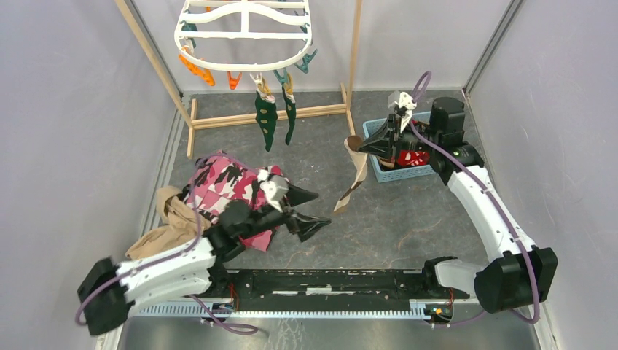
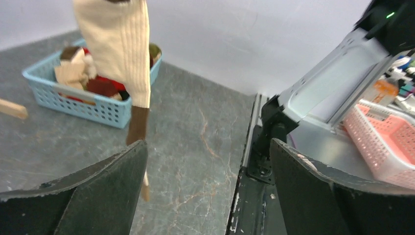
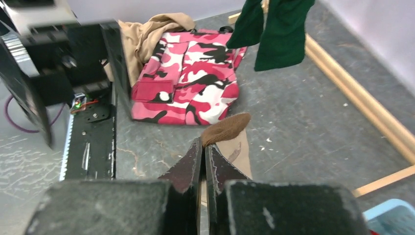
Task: Clip the socks to the hanger
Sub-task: Pick up the sock from the bin.
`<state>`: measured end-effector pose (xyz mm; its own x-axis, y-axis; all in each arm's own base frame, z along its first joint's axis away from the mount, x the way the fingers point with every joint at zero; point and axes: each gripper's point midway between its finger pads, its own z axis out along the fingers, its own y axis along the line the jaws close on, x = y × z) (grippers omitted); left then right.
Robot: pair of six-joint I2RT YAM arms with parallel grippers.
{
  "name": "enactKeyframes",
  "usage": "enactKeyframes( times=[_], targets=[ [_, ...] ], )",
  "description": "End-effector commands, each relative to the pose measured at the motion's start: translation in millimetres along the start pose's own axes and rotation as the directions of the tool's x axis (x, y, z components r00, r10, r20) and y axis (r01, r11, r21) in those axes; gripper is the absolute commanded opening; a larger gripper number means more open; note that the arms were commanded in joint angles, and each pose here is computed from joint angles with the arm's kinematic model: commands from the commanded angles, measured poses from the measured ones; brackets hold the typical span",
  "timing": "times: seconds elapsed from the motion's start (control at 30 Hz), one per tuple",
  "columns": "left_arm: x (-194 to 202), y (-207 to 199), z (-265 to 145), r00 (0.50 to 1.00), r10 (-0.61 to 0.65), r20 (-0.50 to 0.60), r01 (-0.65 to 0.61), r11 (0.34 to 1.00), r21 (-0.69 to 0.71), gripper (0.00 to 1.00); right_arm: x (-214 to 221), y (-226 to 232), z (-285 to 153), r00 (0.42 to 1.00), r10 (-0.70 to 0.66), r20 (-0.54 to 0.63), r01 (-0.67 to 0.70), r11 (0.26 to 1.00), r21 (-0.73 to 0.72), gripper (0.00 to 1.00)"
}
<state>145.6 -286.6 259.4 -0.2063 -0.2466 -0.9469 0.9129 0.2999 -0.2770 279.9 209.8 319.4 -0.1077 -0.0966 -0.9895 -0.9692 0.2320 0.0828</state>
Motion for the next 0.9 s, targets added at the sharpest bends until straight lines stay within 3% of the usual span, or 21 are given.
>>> enactKeyframes(
  times=[0.0, 0.33, 0.67, 0.87],
  targets=[
    [15.0, 43.6, 25.8, 0.991, 0.121, 0.060, -0.104, 0.969, -0.226, 0.99, -12.3, 12.6, 3.6, 0.997, -0.032, 0.064, 0.034, 0.999, -0.029, 0.06],
    [44.8, 52.6, 78.1, 0.982, 0.187, 0.019, -0.177, 0.954, -0.242, 1.00, 11.1, 13.7, 15.6, 0.998, 0.009, 0.060, -0.006, 0.999, -0.046, 0.06],
    [68.2, 57.7, 103.1, 0.991, 0.129, 0.020, -0.121, 0.966, -0.227, 0.98, 22.0, 16.9, 24.2, 0.999, 0.024, 0.034, -0.021, 0.997, -0.077, 0.06],
    [78.1, 78.0, 110.0, 0.994, 0.104, 0.016, -0.093, 0.943, -0.319, 0.91, 24.3, 17.9, 26.0, 1.000, 0.013, 0.027, -0.011, 0.996, -0.086, 0.06]
  ],
)
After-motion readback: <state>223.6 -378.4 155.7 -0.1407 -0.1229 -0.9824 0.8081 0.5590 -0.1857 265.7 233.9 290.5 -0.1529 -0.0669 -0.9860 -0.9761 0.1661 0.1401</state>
